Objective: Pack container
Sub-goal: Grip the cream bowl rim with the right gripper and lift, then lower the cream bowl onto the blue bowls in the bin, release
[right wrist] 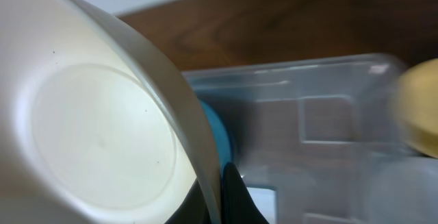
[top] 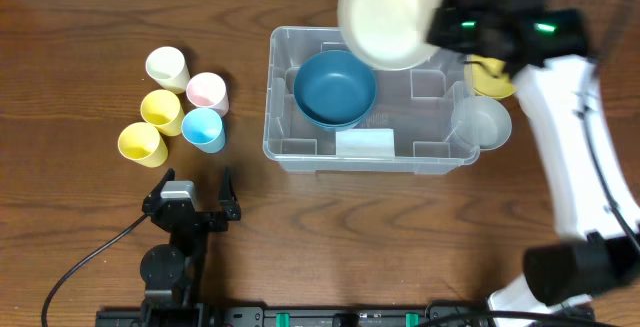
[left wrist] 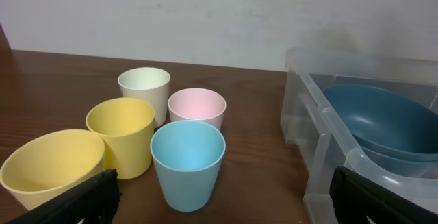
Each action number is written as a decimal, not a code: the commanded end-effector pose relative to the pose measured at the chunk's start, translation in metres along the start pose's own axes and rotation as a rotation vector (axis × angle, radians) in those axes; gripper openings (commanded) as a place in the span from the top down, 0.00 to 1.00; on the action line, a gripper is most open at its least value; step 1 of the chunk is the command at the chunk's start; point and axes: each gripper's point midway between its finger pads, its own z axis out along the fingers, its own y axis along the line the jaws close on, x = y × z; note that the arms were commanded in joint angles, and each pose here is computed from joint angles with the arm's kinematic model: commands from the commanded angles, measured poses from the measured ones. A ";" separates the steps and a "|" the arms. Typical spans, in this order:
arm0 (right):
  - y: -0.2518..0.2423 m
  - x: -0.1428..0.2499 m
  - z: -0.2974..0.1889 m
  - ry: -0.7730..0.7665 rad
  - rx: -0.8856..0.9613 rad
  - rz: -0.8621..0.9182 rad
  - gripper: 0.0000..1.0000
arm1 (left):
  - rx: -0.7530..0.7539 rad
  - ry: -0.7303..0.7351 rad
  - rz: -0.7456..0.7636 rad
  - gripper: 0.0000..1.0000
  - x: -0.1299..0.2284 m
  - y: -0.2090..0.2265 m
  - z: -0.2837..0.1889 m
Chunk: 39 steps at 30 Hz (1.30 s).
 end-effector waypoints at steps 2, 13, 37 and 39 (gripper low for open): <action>0.009 0.028 0.049 0.095 0.044 0.026 0.99 | -0.003 0.046 0.015 0.02 0.015 0.002 0.001; 0.016 0.076 0.108 0.278 0.026 0.020 0.99 | -0.003 0.046 0.015 0.02 0.015 0.002 0.001; -0.001 0.118 0.144 0.403 0.100 0.025 0.88 | -0.003 0.046 0.015 0.02 0.015 0.002 0.001; -0.003 0.117 0.145 0.398 0.109 0.023 0.82 | -0.003 0.046 0.015 0.02 0.015 0.002 0.001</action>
